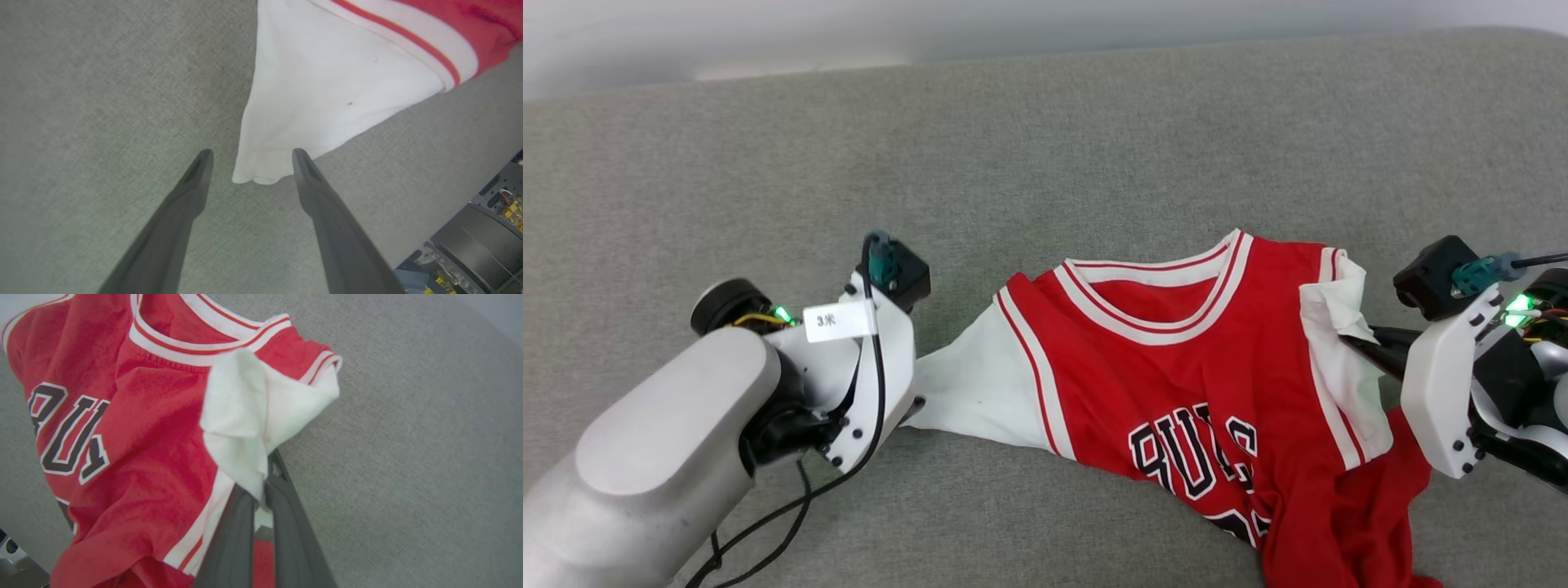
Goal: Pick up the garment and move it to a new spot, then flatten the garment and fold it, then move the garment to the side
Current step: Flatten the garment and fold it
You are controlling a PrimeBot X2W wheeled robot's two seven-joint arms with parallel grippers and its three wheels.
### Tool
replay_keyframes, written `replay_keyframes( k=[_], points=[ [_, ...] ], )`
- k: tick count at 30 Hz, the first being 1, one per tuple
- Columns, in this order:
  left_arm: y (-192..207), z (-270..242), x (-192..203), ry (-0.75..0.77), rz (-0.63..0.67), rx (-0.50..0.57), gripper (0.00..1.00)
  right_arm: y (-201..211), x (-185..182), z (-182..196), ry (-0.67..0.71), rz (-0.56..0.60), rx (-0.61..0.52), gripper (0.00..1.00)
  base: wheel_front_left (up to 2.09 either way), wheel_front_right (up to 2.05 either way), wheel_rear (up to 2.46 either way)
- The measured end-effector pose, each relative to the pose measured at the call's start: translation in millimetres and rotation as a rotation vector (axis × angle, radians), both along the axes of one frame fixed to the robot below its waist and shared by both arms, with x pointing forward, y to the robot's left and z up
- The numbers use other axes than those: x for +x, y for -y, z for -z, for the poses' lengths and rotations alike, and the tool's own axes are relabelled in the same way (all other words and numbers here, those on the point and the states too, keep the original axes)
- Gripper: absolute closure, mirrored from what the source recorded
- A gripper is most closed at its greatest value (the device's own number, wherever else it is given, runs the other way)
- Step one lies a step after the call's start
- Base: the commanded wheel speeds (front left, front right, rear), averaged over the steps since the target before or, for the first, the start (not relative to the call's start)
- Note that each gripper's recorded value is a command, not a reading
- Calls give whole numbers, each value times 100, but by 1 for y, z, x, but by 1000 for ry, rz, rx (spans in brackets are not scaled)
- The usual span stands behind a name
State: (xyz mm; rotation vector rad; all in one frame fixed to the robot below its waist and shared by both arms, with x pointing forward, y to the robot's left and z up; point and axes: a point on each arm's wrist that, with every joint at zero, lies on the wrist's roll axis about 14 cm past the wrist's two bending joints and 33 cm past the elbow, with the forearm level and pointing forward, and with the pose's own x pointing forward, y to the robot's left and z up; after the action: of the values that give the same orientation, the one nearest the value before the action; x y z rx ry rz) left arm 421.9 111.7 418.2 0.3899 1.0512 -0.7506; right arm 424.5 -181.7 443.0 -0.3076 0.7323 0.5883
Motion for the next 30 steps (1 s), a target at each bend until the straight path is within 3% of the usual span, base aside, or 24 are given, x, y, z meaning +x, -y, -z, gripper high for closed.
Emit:
replay_keyframes(
  k=[8,9,10,11,20,30],
  points=[
    [-11,45,-8,-122,9,72,0,-1,1,15,-33,-1,-7,100,0,0,0],
    [-10,47,-7,-126,10,69,15,0,0,17,-39,0,-10,100,0,0,0],
    [-8,48,-5,-127,12,63,76,1,0,17,-41,2,-12,100,0,0,0],
    [-8,49,-6,-134,13,61,100,2,1,18,-40,2,-14,100,0,0,0],
    [2,21,9,10,-16,-39,100,3,4,-3,32,8,4,100,0,0,0],
    [-11,-98,53,396,-87,-190,100,10,37,-103,337,32,66,100,0,0,0]
  ],
)
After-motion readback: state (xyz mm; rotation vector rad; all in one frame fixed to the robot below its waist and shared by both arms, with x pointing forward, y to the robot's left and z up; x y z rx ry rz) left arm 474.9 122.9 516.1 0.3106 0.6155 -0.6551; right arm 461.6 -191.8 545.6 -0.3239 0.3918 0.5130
